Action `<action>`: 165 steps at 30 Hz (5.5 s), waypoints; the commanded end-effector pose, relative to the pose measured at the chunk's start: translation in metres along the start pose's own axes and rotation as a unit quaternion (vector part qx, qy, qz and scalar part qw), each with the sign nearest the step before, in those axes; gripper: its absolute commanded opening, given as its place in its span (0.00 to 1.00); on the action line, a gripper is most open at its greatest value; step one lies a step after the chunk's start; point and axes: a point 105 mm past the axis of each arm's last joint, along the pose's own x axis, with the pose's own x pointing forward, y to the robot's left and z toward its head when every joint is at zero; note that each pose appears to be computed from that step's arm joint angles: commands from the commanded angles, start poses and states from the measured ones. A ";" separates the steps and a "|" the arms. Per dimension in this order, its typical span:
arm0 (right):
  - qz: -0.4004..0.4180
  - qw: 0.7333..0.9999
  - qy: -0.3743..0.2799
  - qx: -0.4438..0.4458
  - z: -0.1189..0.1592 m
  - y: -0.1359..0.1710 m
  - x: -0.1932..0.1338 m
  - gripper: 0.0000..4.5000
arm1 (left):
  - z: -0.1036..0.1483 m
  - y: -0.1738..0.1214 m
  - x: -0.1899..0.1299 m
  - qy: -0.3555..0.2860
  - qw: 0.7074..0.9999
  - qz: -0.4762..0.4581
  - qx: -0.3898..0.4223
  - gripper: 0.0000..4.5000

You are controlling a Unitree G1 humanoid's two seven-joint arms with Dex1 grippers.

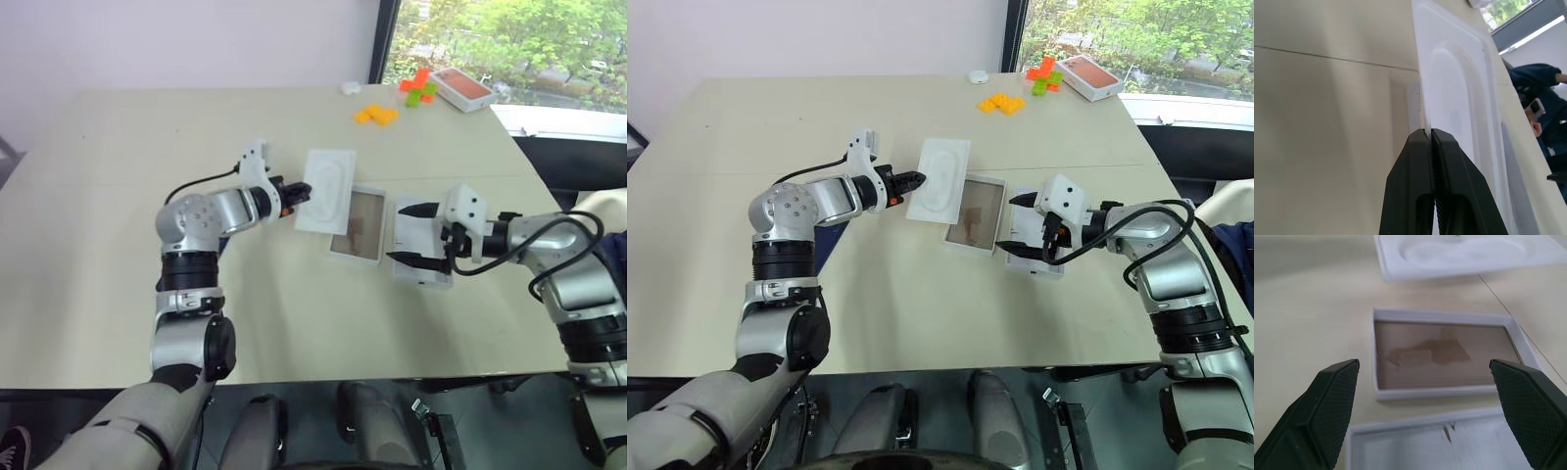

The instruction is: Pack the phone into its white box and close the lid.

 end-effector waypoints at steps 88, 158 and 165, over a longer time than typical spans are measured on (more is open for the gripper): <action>0.075 0.994 -0.081 0.017 0.037 0.007 0.014 0.64 | -0.059 0.003 -0.057 0.021 0.993 0.115 0.008 0.00; -0.006 0.996 -0.060 -0.063 0.068 0.019 0.113 0.02 | -0.009 0.014 -0.166 -0.112 0.905 -0.080 0.404 1.00; 0.046 0.993 -0.035 -0.101 0.060 0.044 0.126 0.02 | -0.003 0.010 -0.170 -0.143 0.889 -0.083 0.427 1.00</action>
